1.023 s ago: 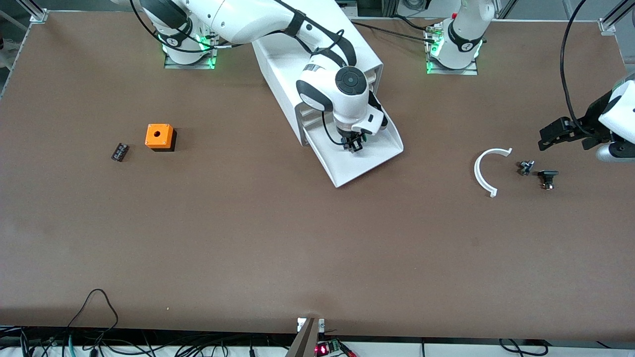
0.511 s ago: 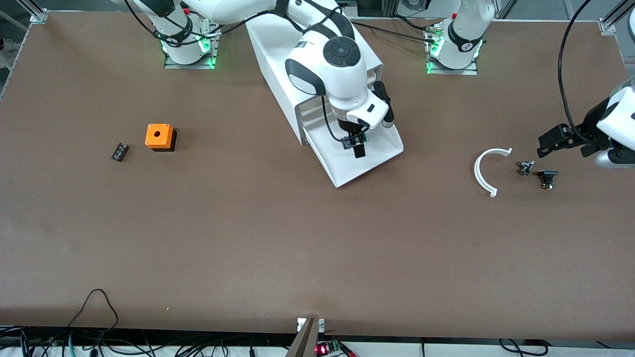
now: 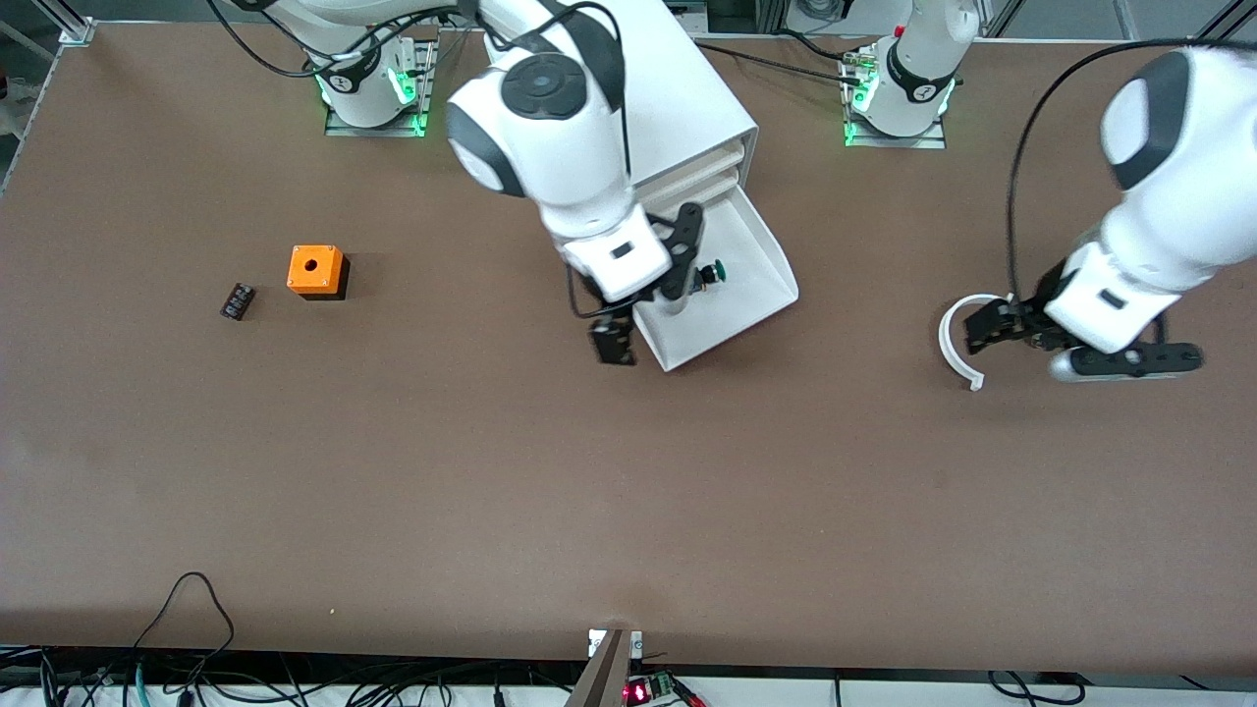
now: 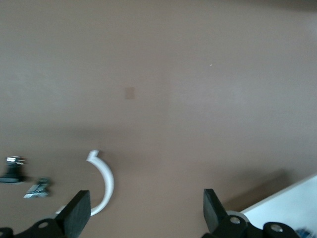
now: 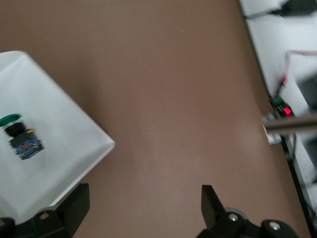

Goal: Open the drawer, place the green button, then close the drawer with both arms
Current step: 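Withdraw the right gripper while the left gripper reaches the drawer front, then push the drawer shut with the left gripper while the right gripper returns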

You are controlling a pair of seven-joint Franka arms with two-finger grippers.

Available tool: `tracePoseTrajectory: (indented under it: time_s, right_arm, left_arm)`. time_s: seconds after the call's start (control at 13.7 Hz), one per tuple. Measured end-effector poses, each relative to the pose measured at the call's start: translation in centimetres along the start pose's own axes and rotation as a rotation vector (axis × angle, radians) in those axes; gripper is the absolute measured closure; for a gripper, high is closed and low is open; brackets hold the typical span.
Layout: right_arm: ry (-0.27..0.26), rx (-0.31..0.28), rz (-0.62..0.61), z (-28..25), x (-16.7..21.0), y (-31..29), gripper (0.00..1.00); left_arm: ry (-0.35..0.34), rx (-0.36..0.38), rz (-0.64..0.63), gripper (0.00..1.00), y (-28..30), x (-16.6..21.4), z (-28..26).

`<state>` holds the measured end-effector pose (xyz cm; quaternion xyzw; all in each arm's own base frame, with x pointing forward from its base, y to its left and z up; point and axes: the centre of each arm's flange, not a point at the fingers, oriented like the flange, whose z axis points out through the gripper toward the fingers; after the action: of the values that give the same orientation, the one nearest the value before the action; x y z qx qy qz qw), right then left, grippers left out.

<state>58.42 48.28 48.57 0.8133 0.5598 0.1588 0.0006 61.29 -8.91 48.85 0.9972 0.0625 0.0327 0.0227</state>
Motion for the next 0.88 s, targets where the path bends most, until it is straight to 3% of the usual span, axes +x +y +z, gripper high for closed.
tracePoseTrajectory:
  time_s: [0.29, 0.44, 0.73, 0.88]
  right_arm:
    - [-0.084, -0.084, 0.435, -0.3, -8.2, 9.9, 0.0]
    - [-0.161, -0.081, 0.601, 0.1, -12.3, 12.6, 0.0]
    - [-0.338, -0.119, 0.969, -0.6, -16.4, 13.2, 0.0]
    - [-0.399, -0.165, 1.096, -2.8, -19.1, 14.7, 0.0]
  left_arm:
    - [0.046, -0.044, -0.104, 0.0, 4.0, -2.7, 8.6]
    - [0.051, -0.062, -0.162, 0.0, 4.9, -3.8, 12.4]
    - [0.026, -0.106, -0.328, 0.0, 10.6, -6.3, 19.3]
    - [-0.001, -0.114, -0.377, 0.0, 13.4, -7.9, 22.2]
